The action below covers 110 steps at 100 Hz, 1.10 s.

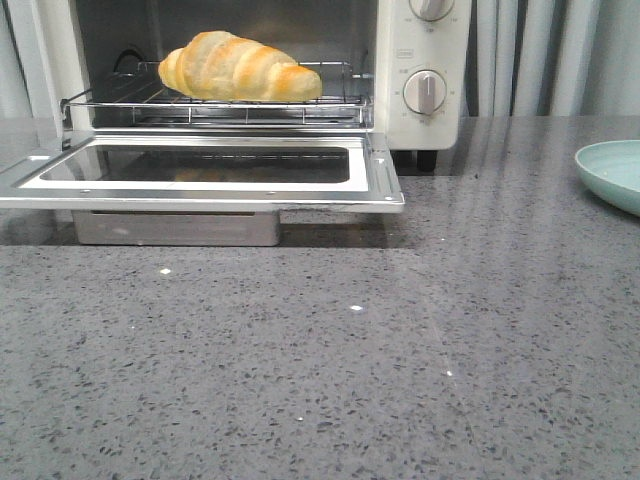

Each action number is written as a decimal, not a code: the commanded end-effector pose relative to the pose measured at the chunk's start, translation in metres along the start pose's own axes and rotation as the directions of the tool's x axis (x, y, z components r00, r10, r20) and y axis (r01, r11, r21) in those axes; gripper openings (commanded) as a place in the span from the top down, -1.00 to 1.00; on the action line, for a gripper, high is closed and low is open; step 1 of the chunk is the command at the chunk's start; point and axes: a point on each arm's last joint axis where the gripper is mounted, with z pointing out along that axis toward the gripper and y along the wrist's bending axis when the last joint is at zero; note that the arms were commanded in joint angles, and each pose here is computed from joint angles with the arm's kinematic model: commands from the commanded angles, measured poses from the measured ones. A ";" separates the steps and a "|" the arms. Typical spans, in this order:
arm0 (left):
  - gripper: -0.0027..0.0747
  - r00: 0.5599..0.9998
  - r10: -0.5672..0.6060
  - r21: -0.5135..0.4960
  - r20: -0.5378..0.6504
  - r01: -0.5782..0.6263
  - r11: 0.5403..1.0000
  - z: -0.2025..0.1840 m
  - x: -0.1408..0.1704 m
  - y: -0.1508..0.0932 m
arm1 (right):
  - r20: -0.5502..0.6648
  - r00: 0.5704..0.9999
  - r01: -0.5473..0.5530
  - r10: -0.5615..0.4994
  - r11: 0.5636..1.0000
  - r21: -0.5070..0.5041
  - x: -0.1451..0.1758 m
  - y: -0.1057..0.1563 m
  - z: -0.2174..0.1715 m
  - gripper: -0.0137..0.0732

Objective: Put bread in oven

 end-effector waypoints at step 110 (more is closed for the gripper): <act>0.99 0.993 -0.010 0.009 0.118 0.009 1.000 -0.008 -0.014 -0.001 | 0.063 0.997 0.023 -0.036 0.981 0.193 0.070 -0.007 -0.010 0.84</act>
